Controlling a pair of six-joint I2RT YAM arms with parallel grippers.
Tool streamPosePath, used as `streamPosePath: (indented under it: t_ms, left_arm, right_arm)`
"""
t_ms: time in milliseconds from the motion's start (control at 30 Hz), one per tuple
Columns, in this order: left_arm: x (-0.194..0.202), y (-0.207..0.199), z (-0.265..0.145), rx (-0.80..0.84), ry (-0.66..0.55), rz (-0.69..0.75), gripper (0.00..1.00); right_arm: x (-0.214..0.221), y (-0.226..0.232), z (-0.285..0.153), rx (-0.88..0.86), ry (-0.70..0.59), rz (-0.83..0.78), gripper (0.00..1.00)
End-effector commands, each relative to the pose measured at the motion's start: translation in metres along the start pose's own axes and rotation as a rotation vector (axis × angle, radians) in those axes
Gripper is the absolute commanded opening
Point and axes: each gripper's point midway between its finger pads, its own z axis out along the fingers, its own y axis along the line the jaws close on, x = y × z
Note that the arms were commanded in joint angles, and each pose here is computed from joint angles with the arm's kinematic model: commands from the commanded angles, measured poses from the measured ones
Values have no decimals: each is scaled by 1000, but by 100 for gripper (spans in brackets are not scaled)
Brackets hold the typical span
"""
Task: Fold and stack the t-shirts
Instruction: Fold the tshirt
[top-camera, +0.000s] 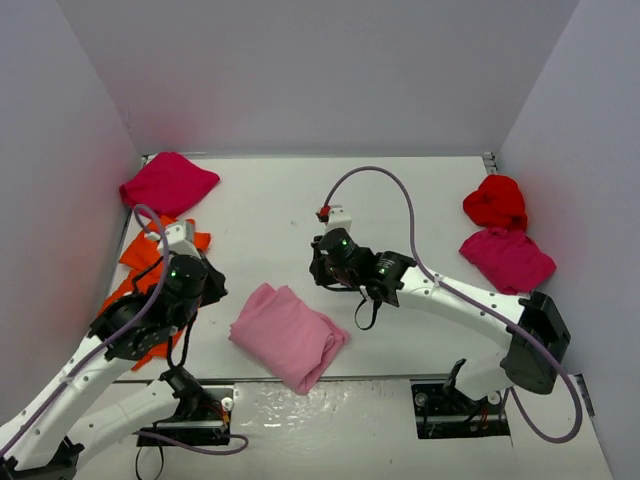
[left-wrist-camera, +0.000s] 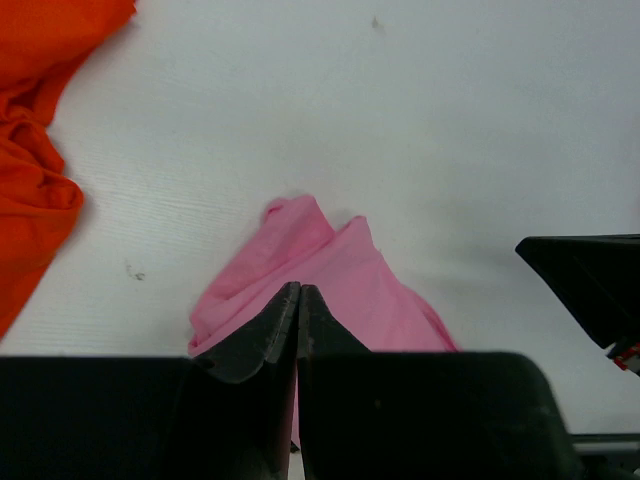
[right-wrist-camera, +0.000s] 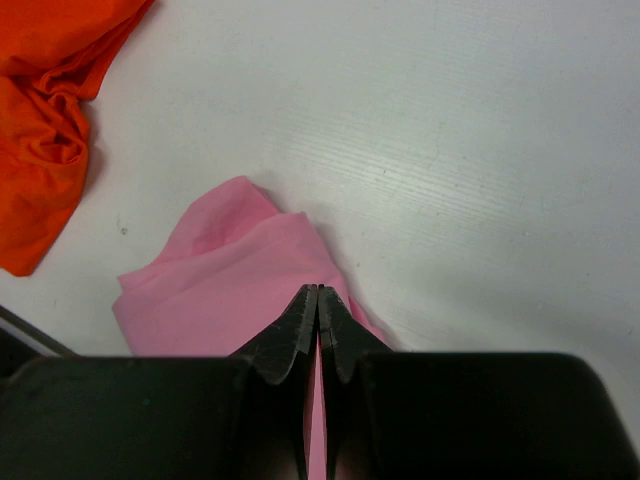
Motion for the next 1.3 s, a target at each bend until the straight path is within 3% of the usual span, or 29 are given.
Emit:
streamPosePath:
  t_ms: [0,233,600,1267]
  left_arm:
    - [56,-37,34,53,271,32,0]
    - [118,-59,66,92,495,7,0]
    - [172,-47,84,37,636,-57,0]
    - [229,-11,117,-111,727,-51,0]
  right_arm:
    - [61,6,-19,-37,149,71,0]
    - [118,19,-30,-33,225,68,0]
    - [149,18,-31,-2,261,29,0]
    - [230,-39,2,174,431,-85,0]
